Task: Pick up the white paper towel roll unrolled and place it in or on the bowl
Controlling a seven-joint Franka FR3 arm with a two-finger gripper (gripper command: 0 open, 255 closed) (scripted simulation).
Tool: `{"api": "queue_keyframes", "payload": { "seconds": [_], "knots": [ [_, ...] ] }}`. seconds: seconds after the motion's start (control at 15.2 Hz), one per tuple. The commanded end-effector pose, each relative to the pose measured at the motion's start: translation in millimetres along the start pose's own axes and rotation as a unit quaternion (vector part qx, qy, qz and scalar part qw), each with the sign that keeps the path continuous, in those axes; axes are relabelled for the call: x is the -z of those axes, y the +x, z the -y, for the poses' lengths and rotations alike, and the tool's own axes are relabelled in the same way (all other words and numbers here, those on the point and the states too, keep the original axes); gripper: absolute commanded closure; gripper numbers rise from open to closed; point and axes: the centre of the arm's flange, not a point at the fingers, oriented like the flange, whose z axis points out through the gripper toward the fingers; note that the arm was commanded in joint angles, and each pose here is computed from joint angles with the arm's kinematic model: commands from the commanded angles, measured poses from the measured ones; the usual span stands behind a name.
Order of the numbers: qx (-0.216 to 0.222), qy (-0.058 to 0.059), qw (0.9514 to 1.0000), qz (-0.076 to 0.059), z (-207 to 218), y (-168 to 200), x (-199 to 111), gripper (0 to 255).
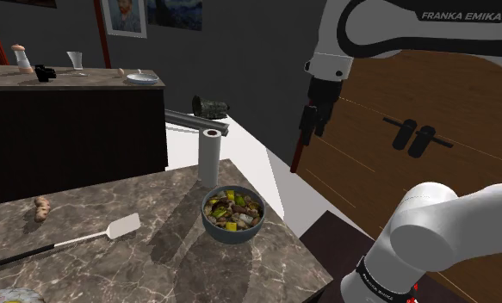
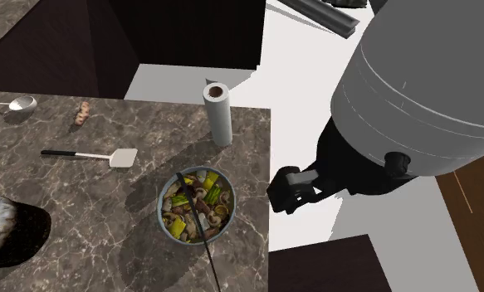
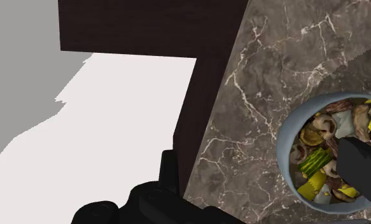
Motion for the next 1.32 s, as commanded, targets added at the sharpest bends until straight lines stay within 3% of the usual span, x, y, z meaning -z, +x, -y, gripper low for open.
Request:
{"api": "queue_keyframes", "payload": {
  "seconds": [0.0, 1.25],
  "knots": [
    [0.0, 0.0, 1.0, 0.0, 0.0, 0.0, 0.0, 0],
    [-0.013, -0.032, 0.9993, 0.014, 85.2, 241.3, -33.3, 0]
  ]
}}
